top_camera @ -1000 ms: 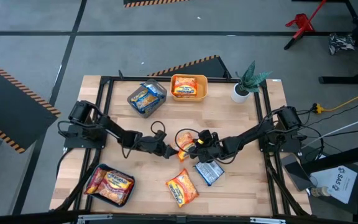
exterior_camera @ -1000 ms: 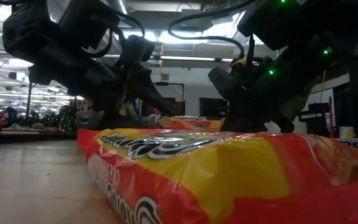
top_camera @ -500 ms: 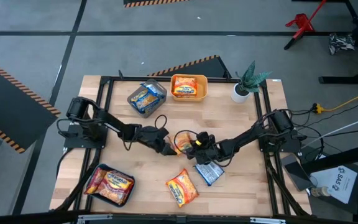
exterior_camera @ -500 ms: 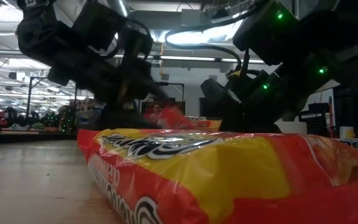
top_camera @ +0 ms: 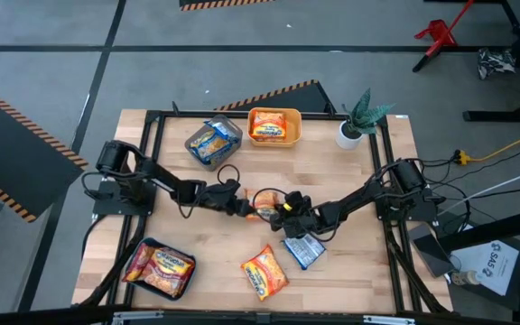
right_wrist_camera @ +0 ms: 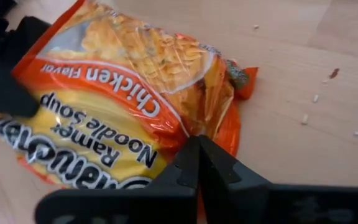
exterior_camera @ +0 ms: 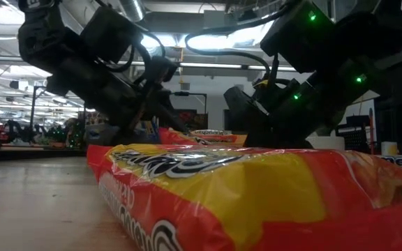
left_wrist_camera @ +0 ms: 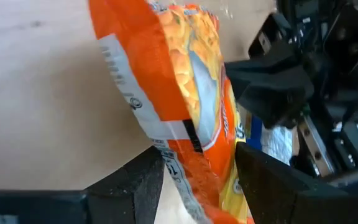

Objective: Sort Maruchan noodles
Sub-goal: Adjust the packs of blue ramen in the black transparent bin

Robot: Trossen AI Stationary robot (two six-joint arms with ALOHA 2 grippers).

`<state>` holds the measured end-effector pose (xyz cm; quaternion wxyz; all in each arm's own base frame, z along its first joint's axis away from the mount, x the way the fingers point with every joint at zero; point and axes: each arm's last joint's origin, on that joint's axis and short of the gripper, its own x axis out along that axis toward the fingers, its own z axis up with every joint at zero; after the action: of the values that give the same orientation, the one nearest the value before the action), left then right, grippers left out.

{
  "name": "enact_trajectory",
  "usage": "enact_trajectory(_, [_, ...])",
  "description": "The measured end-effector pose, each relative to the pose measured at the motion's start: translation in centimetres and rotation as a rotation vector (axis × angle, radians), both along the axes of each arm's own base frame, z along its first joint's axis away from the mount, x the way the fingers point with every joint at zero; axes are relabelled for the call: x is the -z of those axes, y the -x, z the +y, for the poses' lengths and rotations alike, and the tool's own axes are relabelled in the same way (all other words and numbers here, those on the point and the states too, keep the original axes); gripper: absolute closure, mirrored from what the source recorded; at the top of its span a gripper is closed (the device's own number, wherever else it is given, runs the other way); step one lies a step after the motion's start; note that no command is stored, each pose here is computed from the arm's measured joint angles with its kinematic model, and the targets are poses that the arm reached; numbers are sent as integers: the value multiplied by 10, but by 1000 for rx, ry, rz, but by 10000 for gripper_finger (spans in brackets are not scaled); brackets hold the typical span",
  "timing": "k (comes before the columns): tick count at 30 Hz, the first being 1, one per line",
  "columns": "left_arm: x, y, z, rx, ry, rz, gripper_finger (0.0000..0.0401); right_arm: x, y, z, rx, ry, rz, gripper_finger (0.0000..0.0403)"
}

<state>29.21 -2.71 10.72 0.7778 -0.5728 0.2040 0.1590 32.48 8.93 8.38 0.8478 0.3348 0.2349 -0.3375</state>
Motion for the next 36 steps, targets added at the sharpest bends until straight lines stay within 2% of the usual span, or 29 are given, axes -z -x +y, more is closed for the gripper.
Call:
enact_trajectory(11, [1, -2, 7, -36, -13, -9, 215, -1, -1, 1, -22, 12, -4, 403])
enact_trajectory(23, [-2, -4, 9, -18, -28, -54, 292, -10, 1, 0, -37, 31, 4, 403])
enact_trajectory(30, [-8, -6, 18, 38, -49, -109, 294, -45, 14, -4, -27, 54, 32, 403])
enact_trajectory(36, [-16, -10, 34, 7, -44, -195, 294, -87, 46, -4, 0, 109, 84, 403])
